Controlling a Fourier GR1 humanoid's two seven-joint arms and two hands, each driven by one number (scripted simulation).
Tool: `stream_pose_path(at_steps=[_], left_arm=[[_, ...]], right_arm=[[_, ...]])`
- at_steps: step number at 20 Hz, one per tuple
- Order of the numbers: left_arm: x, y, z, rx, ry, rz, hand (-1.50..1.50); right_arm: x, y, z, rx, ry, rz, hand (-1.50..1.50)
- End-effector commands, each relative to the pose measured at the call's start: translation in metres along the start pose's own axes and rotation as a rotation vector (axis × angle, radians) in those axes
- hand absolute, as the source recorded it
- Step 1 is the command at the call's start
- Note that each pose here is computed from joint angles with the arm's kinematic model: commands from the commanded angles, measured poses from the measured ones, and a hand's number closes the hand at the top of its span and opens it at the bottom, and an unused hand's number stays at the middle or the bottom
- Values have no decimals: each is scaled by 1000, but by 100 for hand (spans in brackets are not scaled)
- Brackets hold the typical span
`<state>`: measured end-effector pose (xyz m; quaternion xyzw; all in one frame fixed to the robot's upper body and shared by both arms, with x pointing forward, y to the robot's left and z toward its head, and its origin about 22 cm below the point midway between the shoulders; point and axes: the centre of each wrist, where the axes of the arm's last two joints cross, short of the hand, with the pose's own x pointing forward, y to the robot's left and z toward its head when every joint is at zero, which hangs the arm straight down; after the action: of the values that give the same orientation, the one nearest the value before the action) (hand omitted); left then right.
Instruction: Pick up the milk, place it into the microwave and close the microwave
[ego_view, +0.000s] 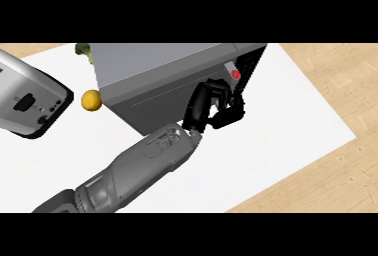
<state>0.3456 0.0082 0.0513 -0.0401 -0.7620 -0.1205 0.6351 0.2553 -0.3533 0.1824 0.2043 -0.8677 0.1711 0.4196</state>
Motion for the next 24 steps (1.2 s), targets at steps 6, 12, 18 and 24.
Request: stream_pose_path(at_steps=[6,12,18,24], left_arm=[[17,-2,-25,193,28,24,150],[8,8,-29,214,74,2,150],[-6,29,-30,195,100,-29,150],[-19,52,-30,157,117,-69,-150]], right_arm=[[7,-10,0,-17,-2,-14,-150],[20,-19,2,-52,-17,17,-150],[33,-24,5,-76,-24,50,-150],[42,-28,7,-99,-32,59,-150]])
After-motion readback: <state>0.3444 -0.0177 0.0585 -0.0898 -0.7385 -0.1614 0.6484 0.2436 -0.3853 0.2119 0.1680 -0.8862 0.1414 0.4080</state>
